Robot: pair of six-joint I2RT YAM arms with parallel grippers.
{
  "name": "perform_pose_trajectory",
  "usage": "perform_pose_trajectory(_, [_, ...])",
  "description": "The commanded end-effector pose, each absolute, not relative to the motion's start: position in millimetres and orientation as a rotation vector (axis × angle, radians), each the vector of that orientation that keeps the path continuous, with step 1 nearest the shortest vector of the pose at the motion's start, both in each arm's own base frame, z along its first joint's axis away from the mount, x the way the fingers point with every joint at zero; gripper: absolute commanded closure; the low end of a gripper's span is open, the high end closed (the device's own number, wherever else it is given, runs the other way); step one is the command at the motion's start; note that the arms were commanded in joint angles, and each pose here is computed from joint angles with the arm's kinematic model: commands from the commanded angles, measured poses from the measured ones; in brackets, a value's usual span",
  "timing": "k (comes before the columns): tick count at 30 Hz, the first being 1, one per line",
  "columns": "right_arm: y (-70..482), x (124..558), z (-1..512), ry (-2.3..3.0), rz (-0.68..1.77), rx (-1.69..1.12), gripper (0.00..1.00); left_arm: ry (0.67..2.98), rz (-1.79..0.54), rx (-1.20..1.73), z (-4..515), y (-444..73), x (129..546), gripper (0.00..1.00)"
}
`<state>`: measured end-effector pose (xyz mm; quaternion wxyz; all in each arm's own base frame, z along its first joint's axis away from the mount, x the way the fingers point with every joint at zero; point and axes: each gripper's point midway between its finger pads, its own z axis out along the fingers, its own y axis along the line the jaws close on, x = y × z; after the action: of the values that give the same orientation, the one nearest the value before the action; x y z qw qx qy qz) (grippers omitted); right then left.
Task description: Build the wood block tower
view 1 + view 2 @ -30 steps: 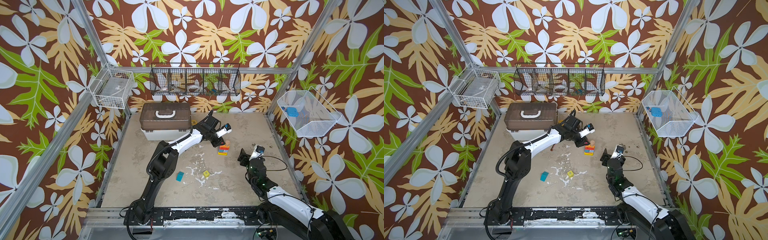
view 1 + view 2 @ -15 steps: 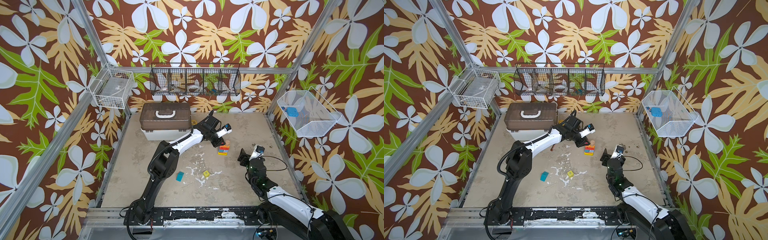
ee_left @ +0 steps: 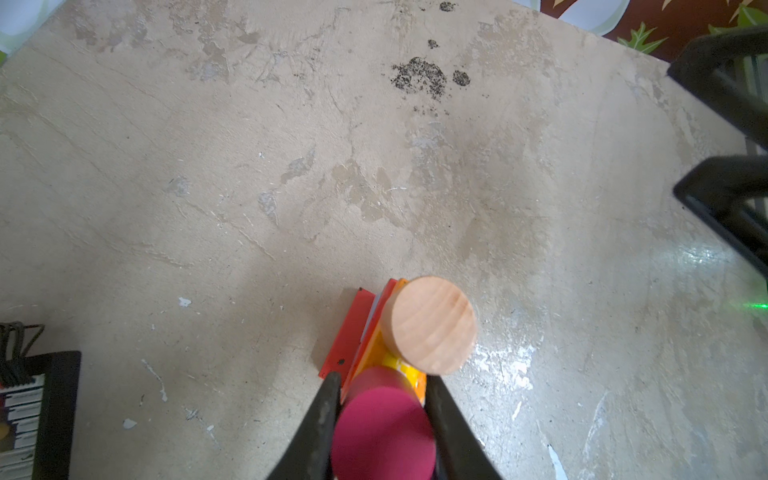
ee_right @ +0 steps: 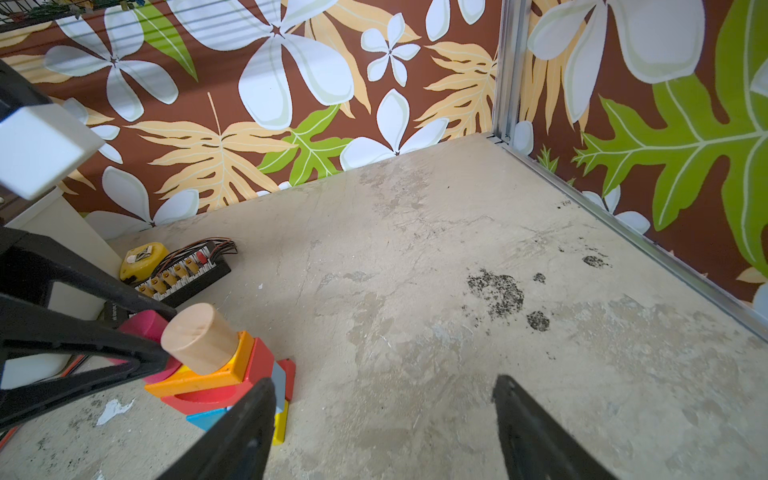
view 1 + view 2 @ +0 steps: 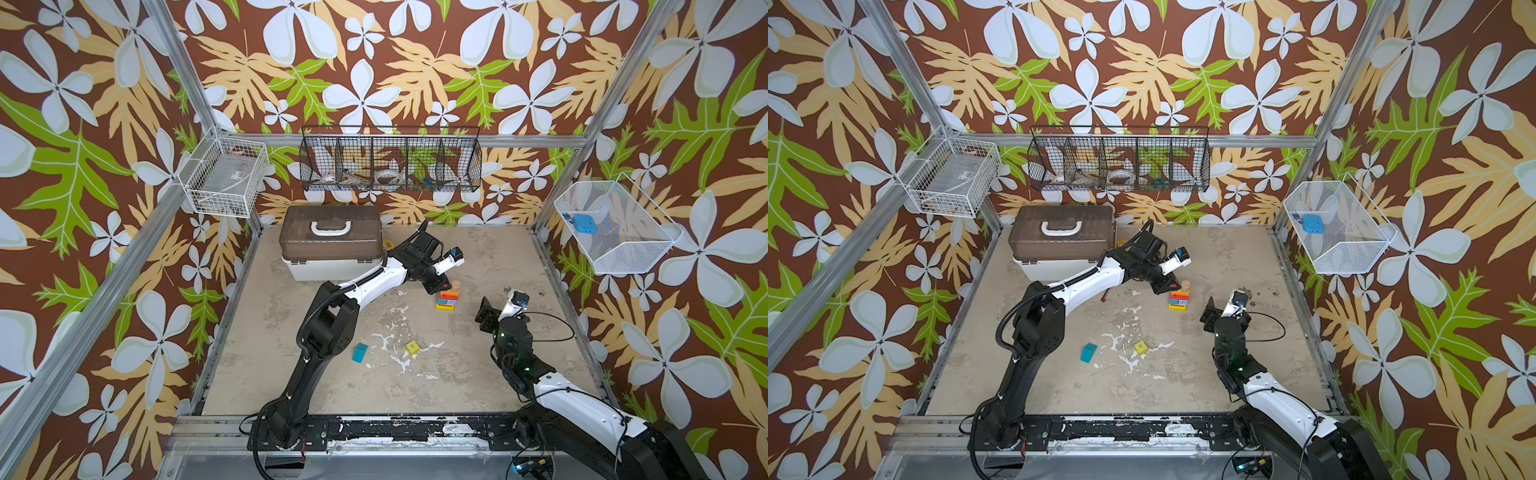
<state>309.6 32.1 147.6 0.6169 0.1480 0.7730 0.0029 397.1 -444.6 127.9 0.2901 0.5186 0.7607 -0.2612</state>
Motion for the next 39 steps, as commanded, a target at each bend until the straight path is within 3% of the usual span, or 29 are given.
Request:
perform_pose_trajectory(1, [32.8, 311.9, 153.5, 1.762, 0.013, 0.343, 0.18, 2.035, -0.692, 1.383, 128.3, -444.5, 397.5, 0.86])
perform_pose_trajectory(12, [33.2, 312.2, 153.4, 1.764, 0.014, 0.341, 0.18, 2.033, -0.685, 1.371, 132.3, -444.7, 398.9, 0.65])
perform_pose_trajectory(17, [33.5, 312.2, 153.5, 1.764, 0.015, 0.341, 0.18, 2.03, -0.692, 1.369, 134.3, -445.7, 398.4, 0.64])
perform_pose_trajectory(19, [33.3, 312.2, 153.9, 1.762, 0.015, 0.342, 0.18, 2.03, -0.691, 1.368, 134.5, -445.6, 398.4, 0.59])
perform_pose_trajectory(39, [33.3, 312.7, 153.4, 1.764, 0.012, 0.342, 0.18, 2.012, -0.692, 1.343, 147.9, -445.2, 399.5, 0.58])
